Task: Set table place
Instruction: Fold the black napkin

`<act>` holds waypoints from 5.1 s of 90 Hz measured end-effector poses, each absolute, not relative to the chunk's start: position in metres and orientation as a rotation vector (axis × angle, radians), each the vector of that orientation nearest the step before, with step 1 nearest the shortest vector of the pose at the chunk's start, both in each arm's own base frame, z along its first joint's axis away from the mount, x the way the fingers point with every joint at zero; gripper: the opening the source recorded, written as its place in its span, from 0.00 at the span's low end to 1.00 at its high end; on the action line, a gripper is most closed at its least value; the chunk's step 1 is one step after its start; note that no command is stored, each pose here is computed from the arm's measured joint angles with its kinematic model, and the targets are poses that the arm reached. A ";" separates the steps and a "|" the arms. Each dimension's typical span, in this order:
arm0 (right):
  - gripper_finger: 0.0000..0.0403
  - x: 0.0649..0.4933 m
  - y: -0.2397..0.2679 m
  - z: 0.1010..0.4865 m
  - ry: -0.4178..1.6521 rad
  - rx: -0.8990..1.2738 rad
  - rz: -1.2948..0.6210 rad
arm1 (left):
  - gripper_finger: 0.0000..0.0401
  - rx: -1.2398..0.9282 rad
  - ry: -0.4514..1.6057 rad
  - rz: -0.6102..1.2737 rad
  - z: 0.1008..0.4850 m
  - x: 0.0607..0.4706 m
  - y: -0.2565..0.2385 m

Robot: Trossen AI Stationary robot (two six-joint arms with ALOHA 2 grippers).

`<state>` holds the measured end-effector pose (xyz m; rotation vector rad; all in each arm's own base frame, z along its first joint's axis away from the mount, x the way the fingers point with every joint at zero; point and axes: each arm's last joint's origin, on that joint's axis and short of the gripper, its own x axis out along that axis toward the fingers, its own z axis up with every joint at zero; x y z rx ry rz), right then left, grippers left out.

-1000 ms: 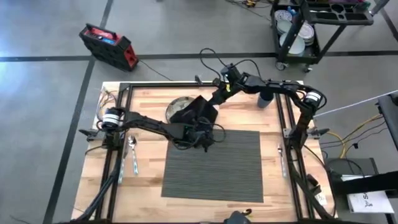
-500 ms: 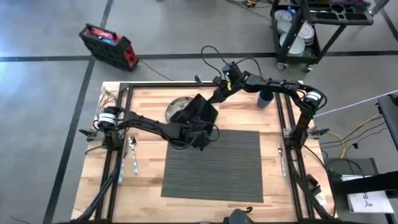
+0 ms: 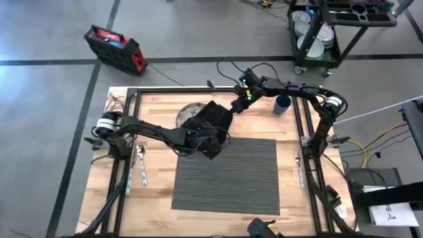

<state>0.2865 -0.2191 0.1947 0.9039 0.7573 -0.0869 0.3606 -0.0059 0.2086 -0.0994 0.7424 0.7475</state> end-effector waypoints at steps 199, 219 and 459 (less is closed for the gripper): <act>0.60 0.289 -0.236 0.134 0.933 0.924 -0.080 | 0.30 -0.697 0.647 0.530 0.194 0.281 0.099; 0.63 0.298 -0.236 0.130 0.914 0.972 -0.060 | 0.32 -0.688 0.656 0.507 0.194 0.284 0.092; 0.50 0.258 -0.220 0.145 0.724 1.053 -0.233 | 0.25 -0.531 0.795 0.254 0.191 0.281 0.079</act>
